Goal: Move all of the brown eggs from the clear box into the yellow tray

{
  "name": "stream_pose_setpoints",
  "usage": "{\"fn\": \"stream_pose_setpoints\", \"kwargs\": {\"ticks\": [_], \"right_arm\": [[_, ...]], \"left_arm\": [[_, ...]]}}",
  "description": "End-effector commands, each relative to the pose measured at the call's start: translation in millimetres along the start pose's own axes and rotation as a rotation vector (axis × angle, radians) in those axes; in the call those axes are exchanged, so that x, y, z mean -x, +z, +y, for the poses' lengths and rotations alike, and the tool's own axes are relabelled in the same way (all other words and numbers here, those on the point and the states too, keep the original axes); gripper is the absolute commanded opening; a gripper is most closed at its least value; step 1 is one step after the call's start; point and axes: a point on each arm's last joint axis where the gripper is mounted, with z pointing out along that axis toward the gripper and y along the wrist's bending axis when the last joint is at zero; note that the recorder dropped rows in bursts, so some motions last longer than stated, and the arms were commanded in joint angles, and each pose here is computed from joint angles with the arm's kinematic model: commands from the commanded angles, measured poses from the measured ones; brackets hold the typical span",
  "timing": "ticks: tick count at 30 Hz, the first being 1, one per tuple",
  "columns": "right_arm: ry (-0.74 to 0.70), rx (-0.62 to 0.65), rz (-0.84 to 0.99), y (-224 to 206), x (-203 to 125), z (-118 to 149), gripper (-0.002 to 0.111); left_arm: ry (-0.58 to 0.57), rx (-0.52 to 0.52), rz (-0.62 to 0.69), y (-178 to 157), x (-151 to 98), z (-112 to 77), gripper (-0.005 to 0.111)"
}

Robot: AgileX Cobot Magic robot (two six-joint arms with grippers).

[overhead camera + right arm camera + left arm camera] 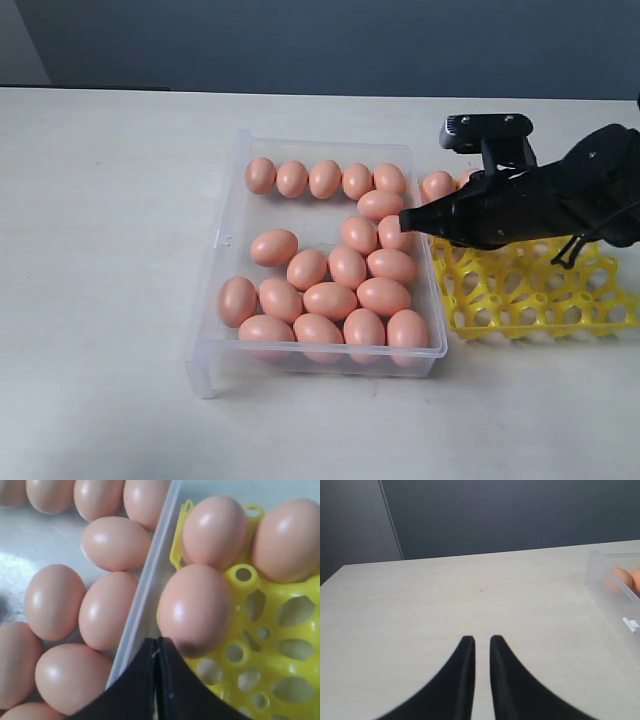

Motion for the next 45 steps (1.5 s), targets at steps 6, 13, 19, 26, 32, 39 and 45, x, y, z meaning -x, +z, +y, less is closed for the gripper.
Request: {"fn": "stream_pose_setpoints", "kwargs": {"ticks": [6, 13, 19, 26, 32, 39, 45], "right_arm": [[0.04, 0.026, 0.085, -10.0, 10.7, -25.1, 0.0], [0.033, 0.025, 0.123, -2.0, 11.8, -25.9, 0.0], [0.036, 0.001, 0.134, 12.4, 8.7, -30.4, 0.0], [0.072, -0.033, 0.063, 13.0, 15.0, -33.5, 0.0], [0.087, -0.038, 0.021, 11.4, 23.8, -33.3, 0.0], [0.076, 0.019, 0.01, 6.5, 45.9, -25.3, 0.0], [0.007, 0.098, 0.155, 3.8, 38.4, -17.5, 0.0]], "left_arm": [[-0.003, -0.003, -0.006, 0.5, -0.6, -0.3, 0.012], [-0.003, -0.003, -0.006, 0.5, -0.6, -0.3, 0.012], [-0.003, -0.003, -0.006, 0.5, -0.6, -0.3, 0.012], [-0.003, -0.003, -0.006, 0.5, -0.6, -0.3, 0.012], [-0.003, -0.003, -0.006, 0.5, -0.6, -0.3, 0.012], [-0.003, -0.003, -0.006, 0.5, -0.6, -0.3, 0.012], [-0.003, -0.003, -0.006, 0.5, -0.6, -0.3, 0.012]]}}
